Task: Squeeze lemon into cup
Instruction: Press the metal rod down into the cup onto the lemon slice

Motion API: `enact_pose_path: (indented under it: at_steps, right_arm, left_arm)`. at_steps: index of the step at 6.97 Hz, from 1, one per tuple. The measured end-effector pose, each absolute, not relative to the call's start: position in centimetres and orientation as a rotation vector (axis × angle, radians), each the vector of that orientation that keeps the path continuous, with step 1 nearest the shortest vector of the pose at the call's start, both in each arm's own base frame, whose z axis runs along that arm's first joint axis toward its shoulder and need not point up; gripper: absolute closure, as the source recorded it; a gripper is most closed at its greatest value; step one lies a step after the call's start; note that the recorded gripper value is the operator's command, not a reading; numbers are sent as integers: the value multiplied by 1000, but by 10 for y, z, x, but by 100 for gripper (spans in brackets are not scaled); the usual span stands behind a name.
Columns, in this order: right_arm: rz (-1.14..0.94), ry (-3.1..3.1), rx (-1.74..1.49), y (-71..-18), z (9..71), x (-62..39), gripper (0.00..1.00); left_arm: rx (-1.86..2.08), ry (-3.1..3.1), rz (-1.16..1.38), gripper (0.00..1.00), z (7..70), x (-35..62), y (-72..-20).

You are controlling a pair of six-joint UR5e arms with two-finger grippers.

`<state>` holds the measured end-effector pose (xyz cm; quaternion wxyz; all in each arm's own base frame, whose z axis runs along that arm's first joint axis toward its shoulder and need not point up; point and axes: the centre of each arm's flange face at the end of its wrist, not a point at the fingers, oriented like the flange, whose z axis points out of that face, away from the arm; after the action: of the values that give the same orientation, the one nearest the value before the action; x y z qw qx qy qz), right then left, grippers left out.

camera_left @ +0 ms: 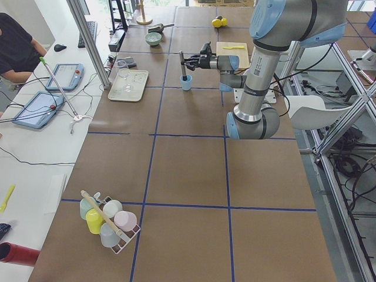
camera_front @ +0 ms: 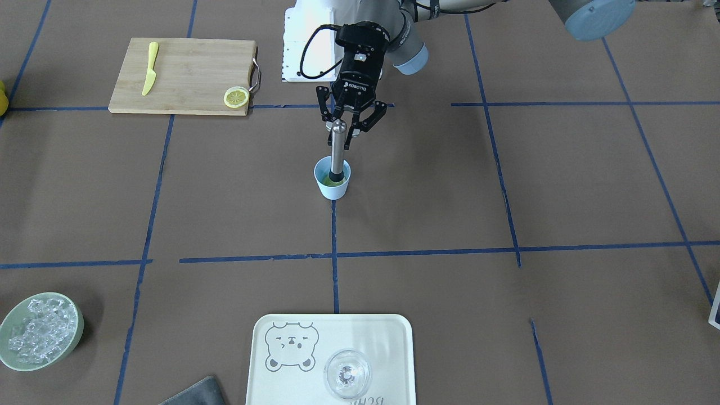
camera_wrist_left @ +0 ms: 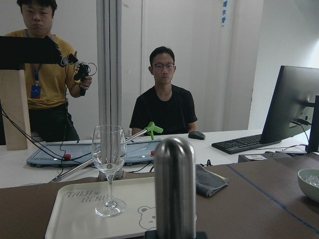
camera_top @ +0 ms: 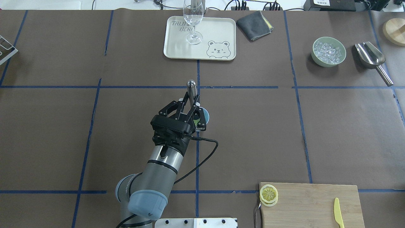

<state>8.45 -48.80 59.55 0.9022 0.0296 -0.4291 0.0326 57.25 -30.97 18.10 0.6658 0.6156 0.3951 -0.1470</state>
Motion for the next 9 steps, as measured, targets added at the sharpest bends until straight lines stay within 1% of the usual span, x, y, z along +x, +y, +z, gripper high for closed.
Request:
enact_pose_path:
  at_steps: [5,9]
  right_arm:
    - [69,-887,60,-488,596,85,0]
    - [68,-887,62,-489,595,85,0]
  left_arm:
    - [1385,860,-305,100,190,599,-313]
    - [1384,865,-303,100,189,599,-313]
